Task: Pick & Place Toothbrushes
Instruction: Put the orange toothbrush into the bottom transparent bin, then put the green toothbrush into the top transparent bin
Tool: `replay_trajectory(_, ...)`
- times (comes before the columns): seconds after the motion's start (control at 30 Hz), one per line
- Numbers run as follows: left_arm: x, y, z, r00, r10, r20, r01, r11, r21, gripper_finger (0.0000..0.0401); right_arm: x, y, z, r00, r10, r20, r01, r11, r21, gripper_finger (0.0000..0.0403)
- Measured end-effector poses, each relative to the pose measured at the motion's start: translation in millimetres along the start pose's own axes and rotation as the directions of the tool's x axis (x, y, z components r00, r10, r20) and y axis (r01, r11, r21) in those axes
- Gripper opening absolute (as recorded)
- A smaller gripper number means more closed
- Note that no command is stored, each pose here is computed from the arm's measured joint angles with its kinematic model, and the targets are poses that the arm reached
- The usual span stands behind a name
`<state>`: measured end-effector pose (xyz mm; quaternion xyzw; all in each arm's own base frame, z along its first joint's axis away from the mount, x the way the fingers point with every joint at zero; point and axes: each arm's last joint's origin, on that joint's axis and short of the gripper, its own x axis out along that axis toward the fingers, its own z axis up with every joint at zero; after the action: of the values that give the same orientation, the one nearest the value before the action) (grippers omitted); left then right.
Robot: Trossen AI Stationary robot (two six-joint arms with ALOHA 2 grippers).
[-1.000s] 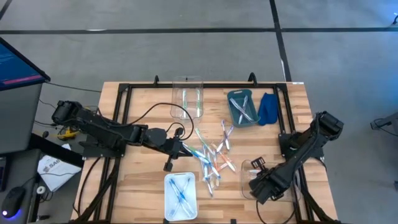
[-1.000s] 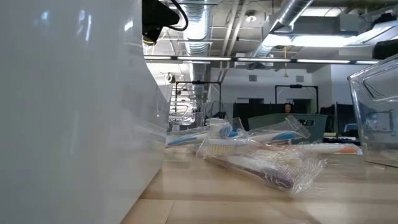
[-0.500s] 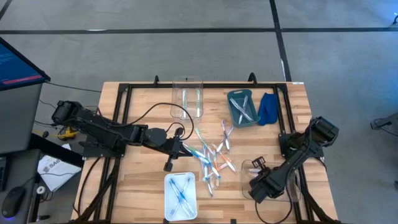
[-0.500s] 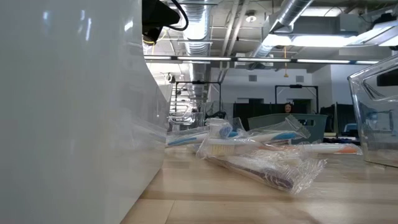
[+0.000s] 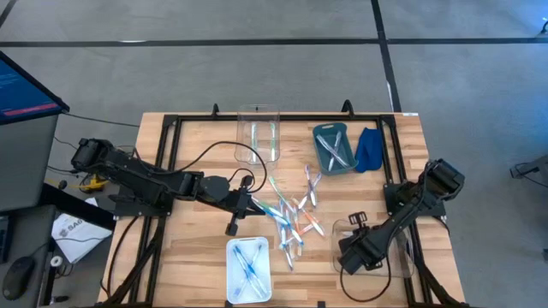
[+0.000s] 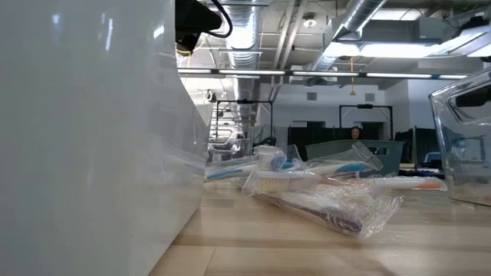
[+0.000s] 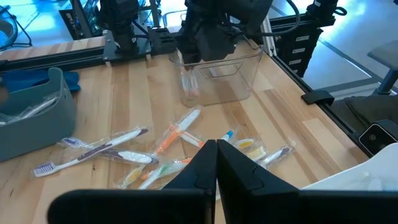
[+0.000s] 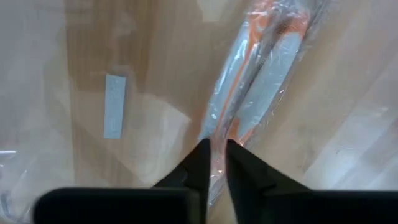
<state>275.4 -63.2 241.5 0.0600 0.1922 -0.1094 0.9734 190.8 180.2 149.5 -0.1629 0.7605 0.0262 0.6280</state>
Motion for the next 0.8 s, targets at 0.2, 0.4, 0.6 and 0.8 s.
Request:
replay_trajectory(0.2, 0.0, 0.0, 0.0, 1.000, 0.000, 0.000, 0.000, 1.000, 0.000, 0.0002, -1.9, 0.0, 0.3, 1.000, -0.003, -0.001, 0.003, 1.000, 0.009, 0.0141)
replay_trajectory(0.4, 0.0, 0.0, 0.0, 1.000, 0.000, 0.000, 0.000, 1.000, 0.000, 0.0002, -20.2, -3.5, 3.7, 1.000, -0.017, -0.016, 0.017, 0.999, 0.038, 0.0202)
replay_trajectory(0.6, 0.0, 0.0, 0.0, 1.000, 0.000, 0.000, 0.000, 1.000, 0.000, 0.0002, -46.0, -4.0, 14.7, 0.999, 0.005, 0.052, -0.008, 0.998, 0.055, 0.0219)
replay_trajectory(0.8, 0.0, 0.0, -0.1, 1.000, 0.000, -0.001, 0.000, 1.000, 0.000, 0.0002, -86.1, -8.5, 21.2, 0.993, -0.010, 0.116, 0.002, 0.997, 0.073, 0.0219)
